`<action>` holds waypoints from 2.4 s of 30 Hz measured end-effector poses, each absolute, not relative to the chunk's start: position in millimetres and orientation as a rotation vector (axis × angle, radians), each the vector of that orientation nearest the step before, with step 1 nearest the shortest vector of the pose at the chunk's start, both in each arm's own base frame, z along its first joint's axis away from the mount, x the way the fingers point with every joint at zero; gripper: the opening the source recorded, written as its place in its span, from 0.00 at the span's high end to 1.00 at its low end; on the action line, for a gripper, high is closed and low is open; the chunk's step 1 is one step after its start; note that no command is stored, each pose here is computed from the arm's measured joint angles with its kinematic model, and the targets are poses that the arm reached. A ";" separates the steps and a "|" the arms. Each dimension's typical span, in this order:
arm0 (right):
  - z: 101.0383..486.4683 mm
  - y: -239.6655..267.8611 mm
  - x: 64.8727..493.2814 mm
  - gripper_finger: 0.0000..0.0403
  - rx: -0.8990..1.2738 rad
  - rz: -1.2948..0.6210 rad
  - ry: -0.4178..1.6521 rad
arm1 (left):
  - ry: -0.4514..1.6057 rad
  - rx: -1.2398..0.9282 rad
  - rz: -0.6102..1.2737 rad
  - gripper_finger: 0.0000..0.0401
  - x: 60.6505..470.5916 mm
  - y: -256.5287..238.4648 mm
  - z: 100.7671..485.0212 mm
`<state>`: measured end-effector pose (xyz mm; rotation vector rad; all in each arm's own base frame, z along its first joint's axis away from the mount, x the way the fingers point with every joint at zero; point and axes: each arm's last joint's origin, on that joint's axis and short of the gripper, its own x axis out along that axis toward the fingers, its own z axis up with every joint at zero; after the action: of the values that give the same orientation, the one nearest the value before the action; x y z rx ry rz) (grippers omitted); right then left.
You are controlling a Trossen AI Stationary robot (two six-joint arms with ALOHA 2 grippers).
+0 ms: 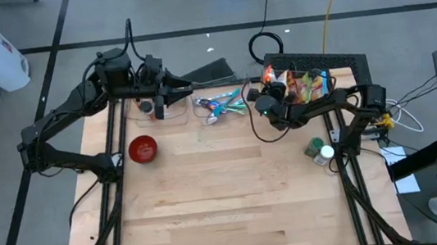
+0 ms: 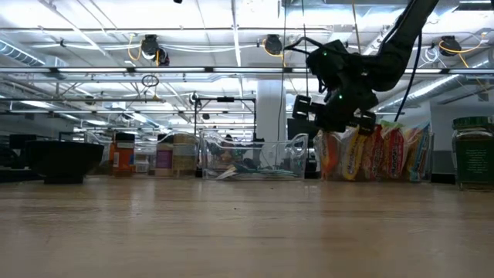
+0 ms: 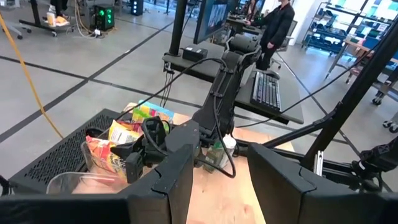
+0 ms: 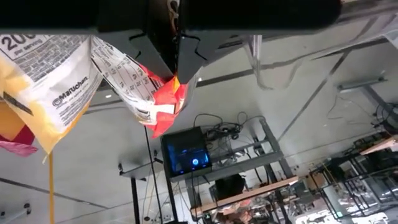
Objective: Pick & Place Food Item
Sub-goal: Put the orange noodle pack into the right transparent bin, then put the green seasoning bottle into the left transparent bin
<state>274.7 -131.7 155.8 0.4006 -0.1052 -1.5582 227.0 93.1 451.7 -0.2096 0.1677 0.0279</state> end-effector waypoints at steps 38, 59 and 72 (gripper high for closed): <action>195.9 -120.8 262.6 0.63 0.215 -1.381 0.140 | 0.181 -0.240 0.018 0.60 226.7 92.6 450.4; 268.8 -92.5 247.2 0.60 -0.123 -1.162 0.013 | 0.166 -0.185 -0.040 0.60 221.4 91.0 453.7; 373.7 -10.9 205.1 0.60 -0.222 -0.845 0.152 | 0.171 -0.210 -0.019 0.60 219.8 96.5 452.7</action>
<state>205.1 -10.9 373.7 -0.2218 0.1516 -0.8448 219.8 96.5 452.7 -0.2098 0.1708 -0.0186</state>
